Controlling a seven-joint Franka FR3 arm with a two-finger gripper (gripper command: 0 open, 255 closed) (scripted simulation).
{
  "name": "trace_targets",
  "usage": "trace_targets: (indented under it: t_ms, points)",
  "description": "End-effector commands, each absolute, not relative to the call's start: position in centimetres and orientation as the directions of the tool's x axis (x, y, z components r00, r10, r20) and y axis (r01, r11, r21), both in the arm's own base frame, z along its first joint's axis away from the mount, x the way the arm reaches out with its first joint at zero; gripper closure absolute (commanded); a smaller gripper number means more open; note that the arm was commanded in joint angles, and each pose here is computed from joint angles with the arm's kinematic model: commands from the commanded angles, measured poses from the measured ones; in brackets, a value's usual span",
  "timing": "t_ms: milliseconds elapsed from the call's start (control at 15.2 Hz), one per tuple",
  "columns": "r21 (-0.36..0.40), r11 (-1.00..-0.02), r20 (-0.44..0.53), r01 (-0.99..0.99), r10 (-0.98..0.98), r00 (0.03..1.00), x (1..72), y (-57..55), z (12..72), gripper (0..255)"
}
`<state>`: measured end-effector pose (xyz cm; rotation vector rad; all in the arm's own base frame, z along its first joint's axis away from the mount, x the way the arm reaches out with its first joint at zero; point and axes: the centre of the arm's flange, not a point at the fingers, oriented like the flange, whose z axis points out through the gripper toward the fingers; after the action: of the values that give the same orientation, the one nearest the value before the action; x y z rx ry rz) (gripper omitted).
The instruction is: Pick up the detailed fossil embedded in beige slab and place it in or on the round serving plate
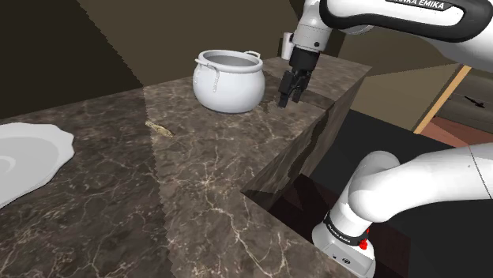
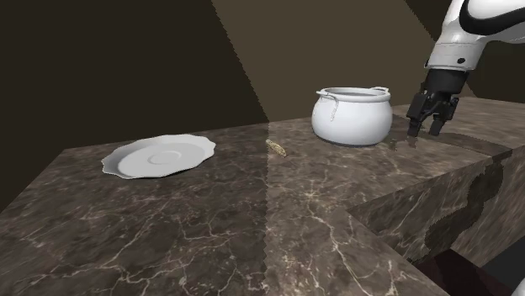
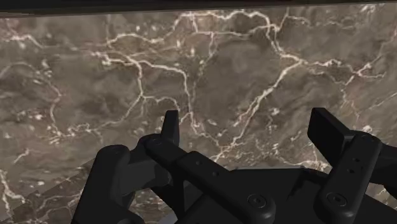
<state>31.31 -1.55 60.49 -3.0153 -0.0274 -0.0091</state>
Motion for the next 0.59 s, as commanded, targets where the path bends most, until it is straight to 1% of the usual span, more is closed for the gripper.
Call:
trace_targets:
  t_ms: [0,528]
  points:
    - [-0.126,-0.992,0.007,0.018,0.018,1.000,31.3,-1.6,60.5,0]
    - [-0.197,-0.962,0.215,0.188,0.145,0.966,34.7,4.7,56.3,0]
